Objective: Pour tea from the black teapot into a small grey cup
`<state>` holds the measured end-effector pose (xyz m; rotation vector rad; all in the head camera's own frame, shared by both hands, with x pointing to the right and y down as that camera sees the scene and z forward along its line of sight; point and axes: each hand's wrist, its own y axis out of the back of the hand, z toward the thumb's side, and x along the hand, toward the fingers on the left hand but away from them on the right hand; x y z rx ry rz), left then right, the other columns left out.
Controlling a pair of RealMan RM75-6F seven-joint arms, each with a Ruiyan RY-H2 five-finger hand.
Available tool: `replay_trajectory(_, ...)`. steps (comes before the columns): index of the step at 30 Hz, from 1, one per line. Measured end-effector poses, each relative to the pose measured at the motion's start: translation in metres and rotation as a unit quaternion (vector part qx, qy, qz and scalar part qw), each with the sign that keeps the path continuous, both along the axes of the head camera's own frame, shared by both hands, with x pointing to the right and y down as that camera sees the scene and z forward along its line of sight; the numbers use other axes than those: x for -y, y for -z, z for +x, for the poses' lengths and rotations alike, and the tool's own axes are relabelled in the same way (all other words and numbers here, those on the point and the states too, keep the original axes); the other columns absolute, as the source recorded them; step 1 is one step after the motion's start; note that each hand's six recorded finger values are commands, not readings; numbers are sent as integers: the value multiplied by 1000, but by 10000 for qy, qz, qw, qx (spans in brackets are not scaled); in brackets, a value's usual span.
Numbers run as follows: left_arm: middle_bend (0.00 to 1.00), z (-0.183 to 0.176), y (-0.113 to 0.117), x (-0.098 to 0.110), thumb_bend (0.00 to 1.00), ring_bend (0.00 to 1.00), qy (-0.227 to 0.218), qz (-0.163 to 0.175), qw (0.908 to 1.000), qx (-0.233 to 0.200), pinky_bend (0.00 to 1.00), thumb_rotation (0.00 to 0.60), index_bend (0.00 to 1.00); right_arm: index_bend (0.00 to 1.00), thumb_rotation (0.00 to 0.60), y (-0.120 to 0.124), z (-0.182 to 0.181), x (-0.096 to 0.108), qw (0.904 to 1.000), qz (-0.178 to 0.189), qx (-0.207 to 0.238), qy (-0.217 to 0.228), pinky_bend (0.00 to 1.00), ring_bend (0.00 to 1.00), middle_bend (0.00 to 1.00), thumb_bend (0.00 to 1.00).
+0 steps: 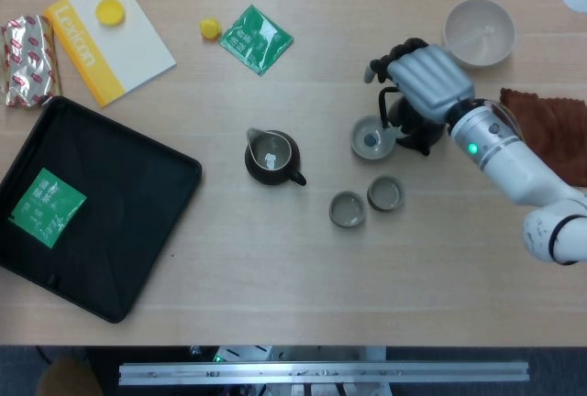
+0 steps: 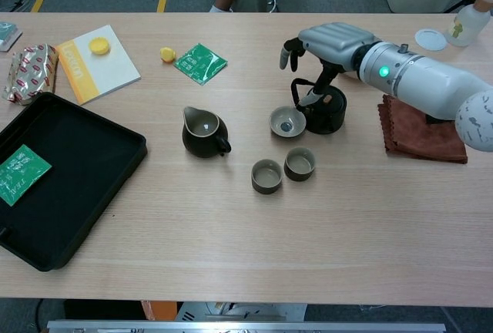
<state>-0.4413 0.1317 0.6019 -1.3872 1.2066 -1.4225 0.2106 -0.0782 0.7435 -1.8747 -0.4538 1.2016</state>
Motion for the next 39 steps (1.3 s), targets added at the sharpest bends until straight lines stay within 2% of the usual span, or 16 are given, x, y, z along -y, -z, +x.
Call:
replay_trajectory(6, 223, -2, 2, -1, 267, 188, 41, 21, 10000, 9, 187, 600, 186, 335, 460, -3, -19, 2, 9999, -2, 31, 130, 199, 249, 401, 0)
replay_trajectory(10, 223, -4, 2, -4, 267, 188, 79, 3, 10000, 15, 187, 600, 186, 337, 451, -10, -26, 4, 9998, -59, -98, 178, 199, 253, 402, 0)
replay_trajectory(17, 223, -8, 4, -7, 267, 188, 127, 25, 9999, 10, 187, 600, 186, 371, 446, -29, -23, 0, 9985, -300, -431, 162, 198, 278, 426, 0)
replay_trajectory(21, 223, -8, 4, -8, 267, 188, 123, 25, 9999, -3, 187, 600, 186, 388, 446, -37, -16, -2, 9973, -405, -602, 133, 199, 329, 440, 0)
replay_trajectory(25, 223, -8, 3, -8, 267, 188, 109, 32, 9999, -14, 187, 600, 186, 392, 446, -35, -6, -1, 9967, -388, -709, 93, 199, 401, 458, 0)
replay_trajectory(39, 223, -8, -2, -8, 267, 188, 71, -5, 10000, -53, 187, 600, 186, 392, 445, -18, 29, -2, 9948, -274, -978, -69, 199, 427, 459, 0)
